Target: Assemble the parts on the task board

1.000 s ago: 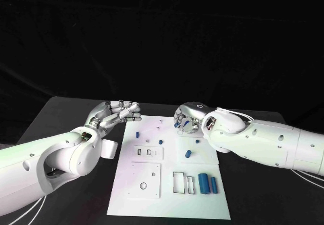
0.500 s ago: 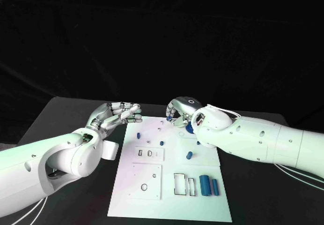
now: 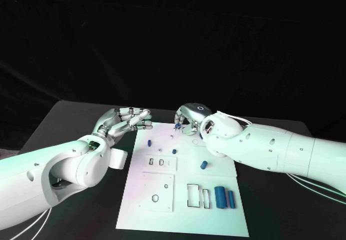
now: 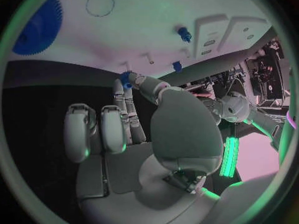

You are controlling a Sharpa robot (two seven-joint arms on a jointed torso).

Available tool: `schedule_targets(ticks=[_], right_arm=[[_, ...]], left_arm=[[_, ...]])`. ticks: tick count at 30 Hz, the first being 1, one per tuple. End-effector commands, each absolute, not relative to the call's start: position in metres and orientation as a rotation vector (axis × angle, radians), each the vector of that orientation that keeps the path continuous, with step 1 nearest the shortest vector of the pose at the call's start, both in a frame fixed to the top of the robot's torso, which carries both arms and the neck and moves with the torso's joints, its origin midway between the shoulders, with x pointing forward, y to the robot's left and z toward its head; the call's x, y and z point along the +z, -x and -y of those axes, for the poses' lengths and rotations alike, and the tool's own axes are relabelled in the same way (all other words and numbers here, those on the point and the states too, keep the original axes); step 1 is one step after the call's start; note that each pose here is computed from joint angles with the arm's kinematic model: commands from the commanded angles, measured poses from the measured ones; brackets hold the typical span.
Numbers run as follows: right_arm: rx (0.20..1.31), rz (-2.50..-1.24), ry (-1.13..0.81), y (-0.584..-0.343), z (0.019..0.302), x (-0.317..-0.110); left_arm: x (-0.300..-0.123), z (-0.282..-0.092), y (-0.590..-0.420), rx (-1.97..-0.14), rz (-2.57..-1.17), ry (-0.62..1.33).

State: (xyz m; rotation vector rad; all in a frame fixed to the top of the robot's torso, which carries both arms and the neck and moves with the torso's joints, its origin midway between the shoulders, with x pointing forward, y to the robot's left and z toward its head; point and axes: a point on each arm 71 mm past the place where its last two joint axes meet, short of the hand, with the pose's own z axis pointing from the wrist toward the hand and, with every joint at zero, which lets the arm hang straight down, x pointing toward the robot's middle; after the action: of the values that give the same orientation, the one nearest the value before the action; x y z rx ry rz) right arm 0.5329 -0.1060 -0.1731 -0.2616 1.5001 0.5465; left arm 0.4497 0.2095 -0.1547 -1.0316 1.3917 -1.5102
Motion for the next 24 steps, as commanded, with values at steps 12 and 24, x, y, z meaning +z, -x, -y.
schedule_targets(ticks=[12, 24], right_arm=[[0.543, -1.529, 0.276, -0.5362, 0.0980, -0.1772], [0.531, -1.577, 0.291, -0.5370, 0.0958, -0.1841]], left_arm=[[-0.1497, -0.2048, -0.4499, -1.543, -1.394, 1.017], [-0.1470, -0.2049, -0.4505, -1.544, -1.391, 1.013]])
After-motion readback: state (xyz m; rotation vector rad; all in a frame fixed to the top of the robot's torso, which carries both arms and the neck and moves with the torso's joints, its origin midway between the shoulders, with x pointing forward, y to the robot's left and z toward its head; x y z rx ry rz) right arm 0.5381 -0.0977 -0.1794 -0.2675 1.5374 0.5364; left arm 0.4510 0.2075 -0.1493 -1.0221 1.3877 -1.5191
